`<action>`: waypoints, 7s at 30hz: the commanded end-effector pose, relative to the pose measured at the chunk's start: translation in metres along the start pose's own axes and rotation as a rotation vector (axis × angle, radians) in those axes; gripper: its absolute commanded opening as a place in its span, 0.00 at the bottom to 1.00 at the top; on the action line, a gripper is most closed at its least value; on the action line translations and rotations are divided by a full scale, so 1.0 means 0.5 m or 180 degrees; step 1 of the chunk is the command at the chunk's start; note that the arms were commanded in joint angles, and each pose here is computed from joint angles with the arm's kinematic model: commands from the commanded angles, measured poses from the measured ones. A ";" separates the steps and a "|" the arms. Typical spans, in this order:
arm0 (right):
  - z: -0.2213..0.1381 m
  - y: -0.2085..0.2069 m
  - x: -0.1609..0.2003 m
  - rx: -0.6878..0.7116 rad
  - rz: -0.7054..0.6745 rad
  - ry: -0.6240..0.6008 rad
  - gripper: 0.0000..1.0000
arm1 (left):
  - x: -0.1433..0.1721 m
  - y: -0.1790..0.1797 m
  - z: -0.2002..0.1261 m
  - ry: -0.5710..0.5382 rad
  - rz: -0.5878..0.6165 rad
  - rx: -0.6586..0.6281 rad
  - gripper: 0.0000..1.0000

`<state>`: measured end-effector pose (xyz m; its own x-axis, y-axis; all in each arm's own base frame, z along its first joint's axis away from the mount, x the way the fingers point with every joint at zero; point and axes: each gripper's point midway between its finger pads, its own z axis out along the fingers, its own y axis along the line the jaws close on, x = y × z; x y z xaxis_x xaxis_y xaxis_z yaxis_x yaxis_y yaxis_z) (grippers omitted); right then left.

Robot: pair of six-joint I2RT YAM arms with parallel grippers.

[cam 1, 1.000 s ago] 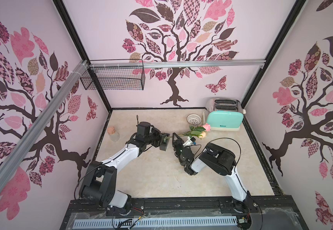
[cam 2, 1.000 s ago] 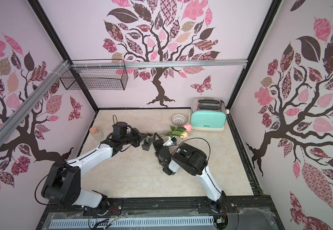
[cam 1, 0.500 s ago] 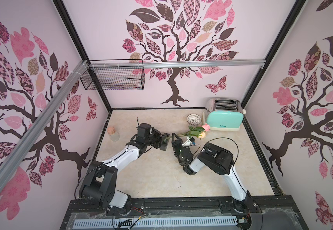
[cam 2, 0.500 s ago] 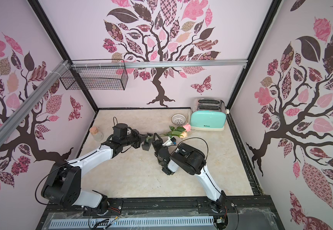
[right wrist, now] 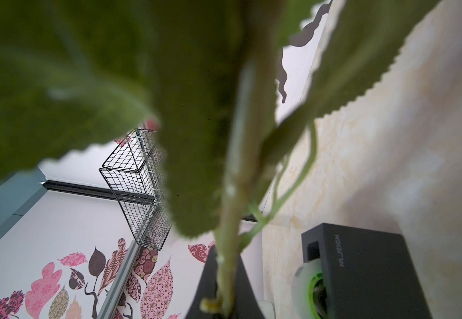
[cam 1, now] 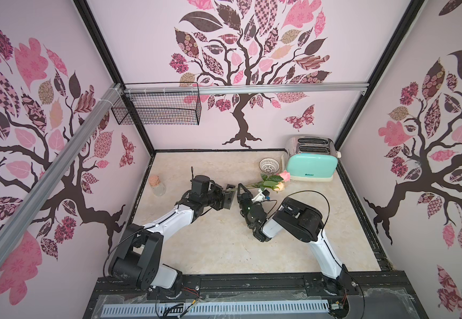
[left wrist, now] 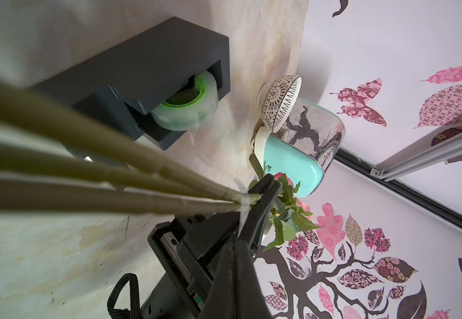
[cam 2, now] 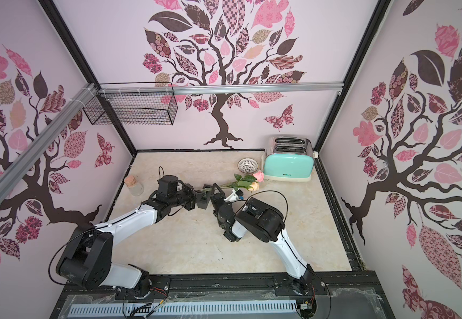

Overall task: Wrap bouquets with tape
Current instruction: Stick the tape to the bouquet.

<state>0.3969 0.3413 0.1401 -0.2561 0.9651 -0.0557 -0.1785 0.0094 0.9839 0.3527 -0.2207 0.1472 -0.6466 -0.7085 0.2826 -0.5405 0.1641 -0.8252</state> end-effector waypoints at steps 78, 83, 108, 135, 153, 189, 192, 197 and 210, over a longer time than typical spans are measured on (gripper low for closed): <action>-0.011 0.024 0.016 -0.0166 -0.0134 0.0237 0.00 | -0.036 -0.053 -0.059 0.0842 0.4428 -0.1231 0.00; -0.008 0.030 0.014 -0.0230 -0.0127 0.0211 0.00 | -0.025 -0.058 -0.064 0.0933 0.4283 -0.1366 0.00; -0.003 0.046 -0.003 -0.0287 -0.0175 0.0459 0.00 | -0.111 -0.125 -0.104 0.0100 0.4190 -0.1368 0.01; -0.007 0.042 0.005 -0.0227 -0.0044 0.0849 0.00 | -0.035 0.011 -0.015 0.1049 0.5095 -0.1204 0.23; -0.004 0.034 0.008 -0.0214 -0.0026 0.0854 0.00 | -0.039 0.023 0.006 0.1140 0.5115 -0.1268 0.21; -0.002 0.030 0.011 -0.0206 0.0012 0.0905 0.00 | -0.036 0.043 0.021 0.1214 0.5305 -0.1450 0.21; -0.001 0.031 0.014 -0.0208 0.0024 0.0924 0.00 | -0.033 0.051 0.023 0.1255 0.5325 -0.1473 0.22; -0.002 0.030 0.014 -0.0196 0.0025 0.0929 0.00 | -0.028 0.054 0.026 0.1285 0.5336 -0.1469 0.22; -0.004 0.024 0.011 -0.0169 0.0055 0.0935 0.00 | -0.023 0.067 0.022 0.1342 0.5305 -0.1459 0.25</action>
<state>0.3906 0.3463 0.1324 -0.5185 0.8471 -0.1168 -0.1791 0.0260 0.9835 0.3567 -0.2136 0.1202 -0.6533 0.5729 -0.4950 0.7151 0.6815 -0.1552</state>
